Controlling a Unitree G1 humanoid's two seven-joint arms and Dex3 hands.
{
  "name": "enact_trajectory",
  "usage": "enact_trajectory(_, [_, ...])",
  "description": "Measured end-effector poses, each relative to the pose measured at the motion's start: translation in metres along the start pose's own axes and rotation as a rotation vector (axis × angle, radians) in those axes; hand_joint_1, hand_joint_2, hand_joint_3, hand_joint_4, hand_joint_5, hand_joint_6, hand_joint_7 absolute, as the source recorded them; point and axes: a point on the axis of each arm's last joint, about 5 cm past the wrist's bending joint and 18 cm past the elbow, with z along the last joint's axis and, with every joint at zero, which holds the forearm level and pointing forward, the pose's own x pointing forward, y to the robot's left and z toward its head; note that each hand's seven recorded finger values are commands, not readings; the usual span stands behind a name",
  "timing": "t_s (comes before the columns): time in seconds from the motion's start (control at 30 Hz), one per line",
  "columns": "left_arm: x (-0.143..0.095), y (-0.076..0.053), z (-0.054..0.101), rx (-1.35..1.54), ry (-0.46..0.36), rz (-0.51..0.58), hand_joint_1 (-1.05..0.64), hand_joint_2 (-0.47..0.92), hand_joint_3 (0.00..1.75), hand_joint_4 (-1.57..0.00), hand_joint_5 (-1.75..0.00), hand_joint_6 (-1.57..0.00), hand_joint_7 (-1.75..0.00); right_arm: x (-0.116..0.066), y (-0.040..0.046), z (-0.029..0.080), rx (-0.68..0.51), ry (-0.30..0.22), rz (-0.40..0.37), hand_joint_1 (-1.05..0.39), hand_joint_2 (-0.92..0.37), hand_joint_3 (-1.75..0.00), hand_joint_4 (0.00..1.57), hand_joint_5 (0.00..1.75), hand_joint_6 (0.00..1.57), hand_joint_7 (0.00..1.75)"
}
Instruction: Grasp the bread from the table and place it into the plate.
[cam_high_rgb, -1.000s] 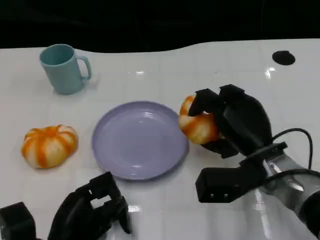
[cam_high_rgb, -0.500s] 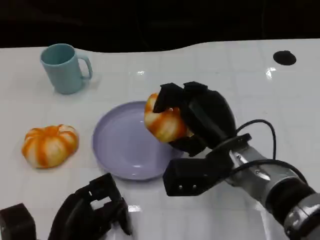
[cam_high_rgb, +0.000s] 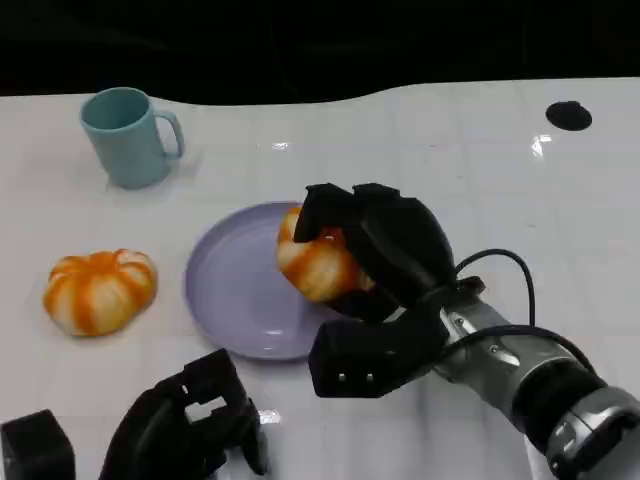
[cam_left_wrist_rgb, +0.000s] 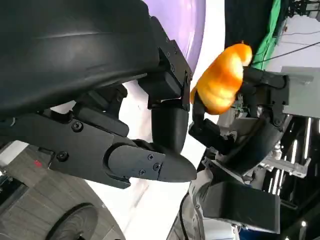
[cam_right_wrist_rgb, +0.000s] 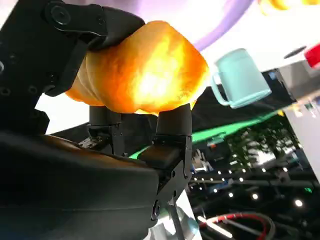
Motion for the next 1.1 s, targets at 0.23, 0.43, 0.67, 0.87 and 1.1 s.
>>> enact_trajectory(0.23, [0.0, 0.0, 0.0, -0.001, 0.0, 0.001, -0.65, 0.92, 0.2, -0.8, -1.75, -0.7, -1.56, 0.001, -0.004, -0.006, -0.059, 0.061, 0.151, -0.48, -0.88, -0.18, 0.45, 0.49, 0.63, 0.03])
enact_trajectory(0.43, [0.0, 0.0, 0.001, 0.003, -0.004, -0.001, -0.63, 0.92, 0.21, -0.8, -1.75, -0.7, -1.57, 0.005, -0.0129, -0.009, -0.096, 0.065, 0.271, -0.7, -0.92, -0.26, 0.17, 0.27, 0.33, 0.0])
enact_trajectory(0.67, [-0.001, 0.0, 0.001, 0.004, -0.006, -0.001, -0.64, 0.92, 0.21, -0.8, -1.75, -0.7, -1.58, 0.005, -0.0178, -0.01, -0.098, 0.065, 0.315, -0.76, -0.92, -0.31, 0.08, 0.23, 0.23, 0.0])
enact_trajectory(0.87, [-0.001, 0.0, 0.001, 0.004, -0.006, -0.001, -0.64, 0.92, 0.22, -0.8, -1.75, -0.69, -1.58, 0.001, -0.0176, -0.011, -0.084, 0.068, 0.318, -0.76, -0.92, -0.31, 0.08, 0.24, 0.21, 0.0])
enact_trajectory(1.1, [-0.001, -0.001, 0.001, 0.005, -0.006, -0.001, -0.64, 0.92, 0.22, -0.81, -1.75, -0.7, -1.58, 0.002, -0.0233, -0.008, -0.028, 0.027, 0.29, -0.78, -0.92, -0.3, 0.05, 0.25, 0.17, 0.0])
